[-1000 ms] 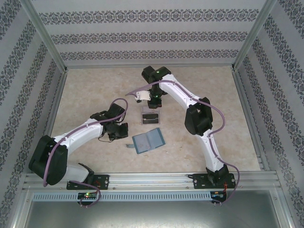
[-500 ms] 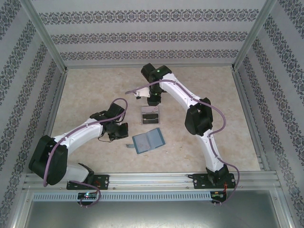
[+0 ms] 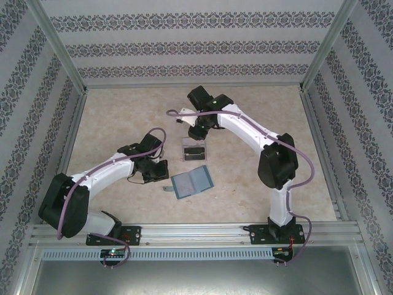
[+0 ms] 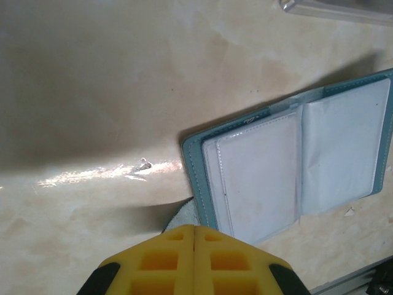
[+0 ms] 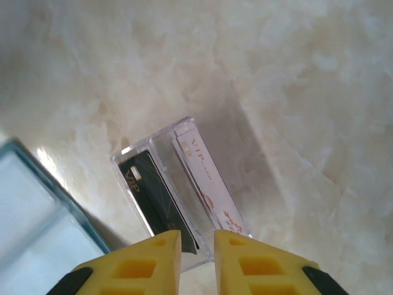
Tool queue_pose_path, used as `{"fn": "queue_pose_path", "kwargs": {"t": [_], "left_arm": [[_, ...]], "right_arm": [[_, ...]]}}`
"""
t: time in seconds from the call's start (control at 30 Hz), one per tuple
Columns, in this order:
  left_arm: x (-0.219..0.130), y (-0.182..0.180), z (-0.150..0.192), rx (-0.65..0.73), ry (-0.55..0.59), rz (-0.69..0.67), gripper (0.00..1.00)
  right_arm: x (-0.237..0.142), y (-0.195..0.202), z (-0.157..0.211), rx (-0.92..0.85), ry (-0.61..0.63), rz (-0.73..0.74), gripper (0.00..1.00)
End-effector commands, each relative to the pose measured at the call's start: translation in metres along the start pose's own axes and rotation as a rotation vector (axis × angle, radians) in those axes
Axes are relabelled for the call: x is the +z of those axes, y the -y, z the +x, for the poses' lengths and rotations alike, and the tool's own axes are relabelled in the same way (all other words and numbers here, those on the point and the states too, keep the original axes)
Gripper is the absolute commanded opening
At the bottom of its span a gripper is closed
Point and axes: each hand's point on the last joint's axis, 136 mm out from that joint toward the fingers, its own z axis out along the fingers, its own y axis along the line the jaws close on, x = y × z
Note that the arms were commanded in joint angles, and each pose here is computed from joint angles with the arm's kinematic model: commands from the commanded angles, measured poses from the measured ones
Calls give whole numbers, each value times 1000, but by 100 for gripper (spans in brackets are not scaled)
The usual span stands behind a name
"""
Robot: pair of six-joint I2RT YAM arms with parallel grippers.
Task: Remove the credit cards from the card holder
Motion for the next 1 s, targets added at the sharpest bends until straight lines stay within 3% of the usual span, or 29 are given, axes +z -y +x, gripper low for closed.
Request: {"fn": "queue_pose_path", "kwargs": {"t": [0.0, 0.27, 0.53, 0.97], "left_arm": [[2, 12, 2, 44, -19, 26, 1], [17, 15, 17, 59, -65, 2, 2], [36, 12, 32, 78, -120, -57, 1], [40, -5, 31, 80, -100, -138, 1]], "right_arm": [[-11, -3, -14, 248, 119, 31, 21], [-13, -28, -4, 589, 312, -55, 19], [-12, -50, 9, 815, 365, -127, 20], [16, -116, 26, 970, 188, -344, 20]]}}
